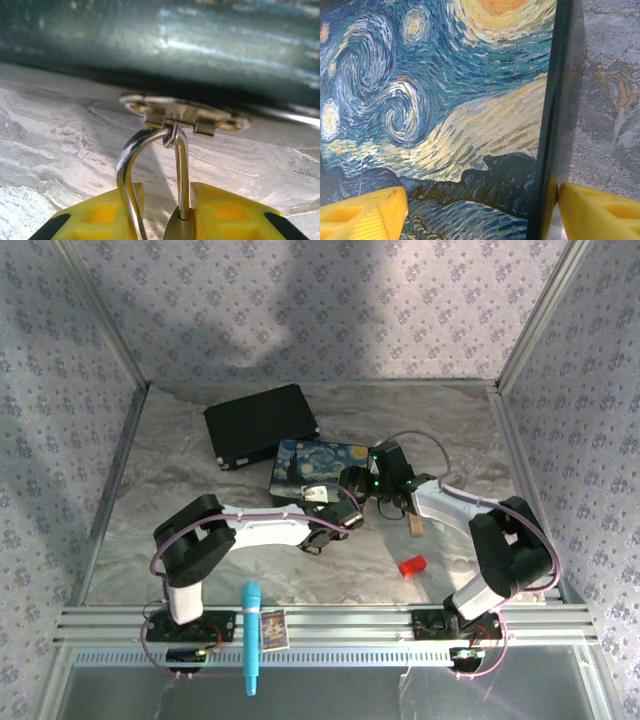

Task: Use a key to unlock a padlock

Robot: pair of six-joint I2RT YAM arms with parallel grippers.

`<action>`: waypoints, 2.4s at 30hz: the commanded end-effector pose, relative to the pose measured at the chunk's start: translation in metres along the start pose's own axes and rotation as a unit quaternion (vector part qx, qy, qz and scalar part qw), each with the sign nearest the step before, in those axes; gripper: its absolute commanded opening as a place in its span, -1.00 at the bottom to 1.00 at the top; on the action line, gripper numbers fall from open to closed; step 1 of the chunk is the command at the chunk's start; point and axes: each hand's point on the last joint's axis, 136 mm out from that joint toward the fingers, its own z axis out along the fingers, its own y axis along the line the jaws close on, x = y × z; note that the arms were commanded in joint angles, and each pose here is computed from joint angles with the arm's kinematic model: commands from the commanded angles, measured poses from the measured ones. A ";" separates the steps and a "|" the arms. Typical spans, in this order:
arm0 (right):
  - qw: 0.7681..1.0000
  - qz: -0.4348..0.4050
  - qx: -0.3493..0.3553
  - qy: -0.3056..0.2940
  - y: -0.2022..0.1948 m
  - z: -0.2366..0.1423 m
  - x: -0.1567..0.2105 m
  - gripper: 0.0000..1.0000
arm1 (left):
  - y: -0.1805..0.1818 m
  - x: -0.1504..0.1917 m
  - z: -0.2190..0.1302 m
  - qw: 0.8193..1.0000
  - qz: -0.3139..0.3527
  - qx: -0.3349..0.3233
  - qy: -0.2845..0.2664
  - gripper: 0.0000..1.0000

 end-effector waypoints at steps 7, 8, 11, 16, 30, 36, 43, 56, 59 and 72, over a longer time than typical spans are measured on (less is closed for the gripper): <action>0.993 0.014 0.089 0.078 -0.052 0.012 0.047 0.58 | 0.014 0.029 -0.005 0.996 0.088 -0.006 0.030 -0.39; 0.993 0.014 0.088 0.078 -0.052 0.012 0.047 0.58 | 0.013 0.029 -0.006 0.995 0.097 -0.010 0.030 -0.40; 0.993 0.015 0.087 0.081 -0.052 0.013 0.049 0.58 | 0.014 0.030 -0.009 0.991 0.123 -0.043 0.025 -0.54; 0.993 0.016 0.087 0.081 -0.053 0.013 0.050 0.58 | 0.029 0.026 -0.011 0.987 0.139 -0.085 0.013 -0.69; 0.993 0.017 0.086 0.081 -0.053 0.015 0.045 0.56 | 0.021 0.024 -0.012 0.947 0.279 -0.156 -0.029 -0.55; 0.993 0.016 0.084 0.084 -0.051 0.015 0.043 0.56 | 0.004 0.026 -0.017 0.933 0.317 -0.167 -0.042 -0.47; 0.992 0.021 0.083 0.088 -0.051 0.015 0.045 0.57 | -0.001 0.034 -0.020 0.929 0.329 -0.163 -0.038 -0.44; 0.995 0.002 0.066 0.072 -0.037 0.008 0.025 0.58 | -0.009 0.025 -0.046 0.949 0.290 -0.111 -0.050 0.26; 0.996 -0.012 0.054 0.067 -0.030 0.005 0.008 0.58 | -0.014 0.017 -0.064 0.959 0.269 -0.068 -0.058 0.82; 0.995 -0.096 0.021 -0.015 0.013 -0.050 -0.058 0.98 | 0.023 -0.058 -0.133 0.980 0.173 0.038 -0.094 1.00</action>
